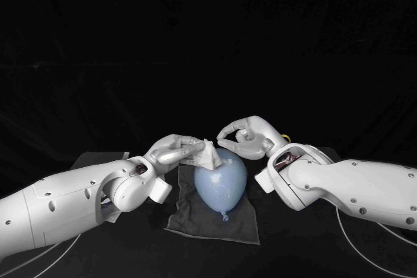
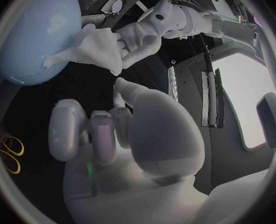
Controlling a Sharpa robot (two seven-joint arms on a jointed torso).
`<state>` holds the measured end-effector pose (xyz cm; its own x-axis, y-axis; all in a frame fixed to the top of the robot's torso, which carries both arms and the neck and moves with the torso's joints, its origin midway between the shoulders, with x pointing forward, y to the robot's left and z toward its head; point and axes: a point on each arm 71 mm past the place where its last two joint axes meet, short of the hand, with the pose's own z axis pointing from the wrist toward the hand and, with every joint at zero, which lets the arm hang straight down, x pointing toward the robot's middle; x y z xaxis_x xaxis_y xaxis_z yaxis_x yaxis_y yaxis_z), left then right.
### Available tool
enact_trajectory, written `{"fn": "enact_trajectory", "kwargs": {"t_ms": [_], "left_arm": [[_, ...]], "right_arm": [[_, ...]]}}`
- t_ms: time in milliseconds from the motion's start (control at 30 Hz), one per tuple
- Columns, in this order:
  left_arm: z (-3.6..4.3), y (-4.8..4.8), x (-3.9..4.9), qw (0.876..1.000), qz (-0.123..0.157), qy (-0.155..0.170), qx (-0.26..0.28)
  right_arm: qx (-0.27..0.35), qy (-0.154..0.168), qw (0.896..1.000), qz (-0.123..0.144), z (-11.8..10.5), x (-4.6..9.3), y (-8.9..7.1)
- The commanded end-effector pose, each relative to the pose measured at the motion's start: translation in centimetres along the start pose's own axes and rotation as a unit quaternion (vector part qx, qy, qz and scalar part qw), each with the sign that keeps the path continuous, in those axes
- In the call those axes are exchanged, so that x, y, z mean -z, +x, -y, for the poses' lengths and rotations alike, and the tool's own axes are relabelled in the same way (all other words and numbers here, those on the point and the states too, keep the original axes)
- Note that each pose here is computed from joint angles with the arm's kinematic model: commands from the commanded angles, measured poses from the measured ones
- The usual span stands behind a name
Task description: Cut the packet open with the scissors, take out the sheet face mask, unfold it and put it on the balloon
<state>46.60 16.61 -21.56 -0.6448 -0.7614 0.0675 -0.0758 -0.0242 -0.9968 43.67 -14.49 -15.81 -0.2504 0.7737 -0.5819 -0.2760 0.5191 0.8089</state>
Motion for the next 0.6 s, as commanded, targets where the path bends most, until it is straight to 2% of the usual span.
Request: {"fn": "enact_trajectory", "kwargs": {"t_ms": [33,233,600], "left_arm": [[0.22,0.34,-0.12,1.0,-0.009,0.006,0.001],[0.24,0.47,-0.16,1.0,-0.012,0.006,0.001],[0.25,0.53,-0.17,1.0,-0.013,0.007,0.001]], "right_arm": [[0.016,-0.02,0.999,-0.021,-0.3,-0.3,0.5],[0.026,-0.016,0.998,-0.047,-0.2,-0.7,1.1],[0.032,-0.011,0.997,-0.074,-0.1,-1.1,1.7]]}}
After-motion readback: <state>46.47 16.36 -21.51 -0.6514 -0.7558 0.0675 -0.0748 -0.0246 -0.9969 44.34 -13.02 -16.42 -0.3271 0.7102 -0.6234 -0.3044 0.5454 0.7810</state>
